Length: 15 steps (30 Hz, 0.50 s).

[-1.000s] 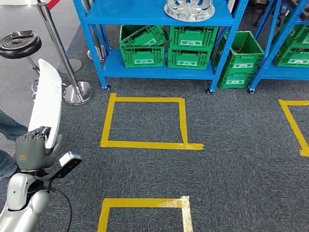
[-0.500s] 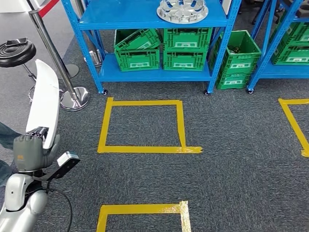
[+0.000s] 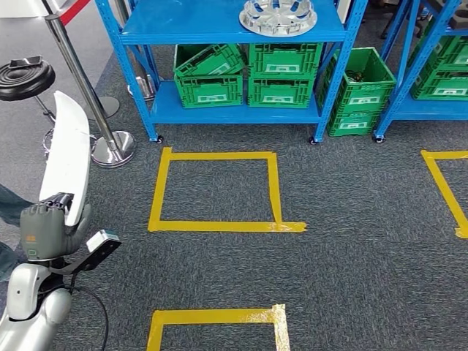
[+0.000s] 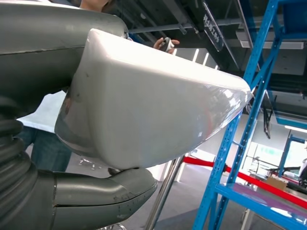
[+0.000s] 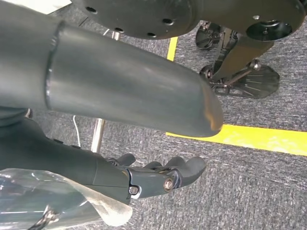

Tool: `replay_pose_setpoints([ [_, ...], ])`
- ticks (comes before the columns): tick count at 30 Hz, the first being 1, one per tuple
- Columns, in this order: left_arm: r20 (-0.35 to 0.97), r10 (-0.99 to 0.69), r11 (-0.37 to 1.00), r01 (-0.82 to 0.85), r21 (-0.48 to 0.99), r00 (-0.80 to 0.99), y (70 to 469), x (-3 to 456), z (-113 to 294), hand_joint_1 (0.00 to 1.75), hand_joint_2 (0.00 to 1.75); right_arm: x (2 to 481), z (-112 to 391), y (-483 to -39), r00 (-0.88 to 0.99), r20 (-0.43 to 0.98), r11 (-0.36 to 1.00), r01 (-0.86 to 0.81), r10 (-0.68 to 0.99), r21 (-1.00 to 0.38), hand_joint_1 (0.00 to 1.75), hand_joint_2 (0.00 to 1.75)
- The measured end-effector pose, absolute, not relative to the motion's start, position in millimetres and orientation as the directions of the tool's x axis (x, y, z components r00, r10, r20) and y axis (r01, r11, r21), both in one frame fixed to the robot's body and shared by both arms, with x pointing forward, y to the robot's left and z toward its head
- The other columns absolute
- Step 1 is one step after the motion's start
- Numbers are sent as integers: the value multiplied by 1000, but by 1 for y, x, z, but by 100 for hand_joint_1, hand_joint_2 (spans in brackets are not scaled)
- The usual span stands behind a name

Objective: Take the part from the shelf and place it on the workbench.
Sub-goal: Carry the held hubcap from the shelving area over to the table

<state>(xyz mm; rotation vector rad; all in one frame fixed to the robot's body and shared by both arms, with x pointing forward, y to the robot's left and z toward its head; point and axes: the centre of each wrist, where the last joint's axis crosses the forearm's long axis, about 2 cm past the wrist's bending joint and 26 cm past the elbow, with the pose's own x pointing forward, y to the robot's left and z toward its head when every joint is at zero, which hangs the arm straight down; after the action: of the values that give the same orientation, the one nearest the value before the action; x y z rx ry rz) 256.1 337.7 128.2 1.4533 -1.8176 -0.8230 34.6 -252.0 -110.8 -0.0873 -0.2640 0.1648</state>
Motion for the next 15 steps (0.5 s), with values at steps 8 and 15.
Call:
replay_pose_setpoints([
  [8, 109, -981, 183, -563, 806, -162, 338, 255, 128, 175, 175, 35, -111, -252, 953, 245, 981, -153, 179, -123, 0, 0],
  [15, 109, -983, 176, -560, 810, -150, 342, 252, 125, 175, 175, 36, -110, -251, 950, 235, 974, -177, 207, -144, 0, 0],
])
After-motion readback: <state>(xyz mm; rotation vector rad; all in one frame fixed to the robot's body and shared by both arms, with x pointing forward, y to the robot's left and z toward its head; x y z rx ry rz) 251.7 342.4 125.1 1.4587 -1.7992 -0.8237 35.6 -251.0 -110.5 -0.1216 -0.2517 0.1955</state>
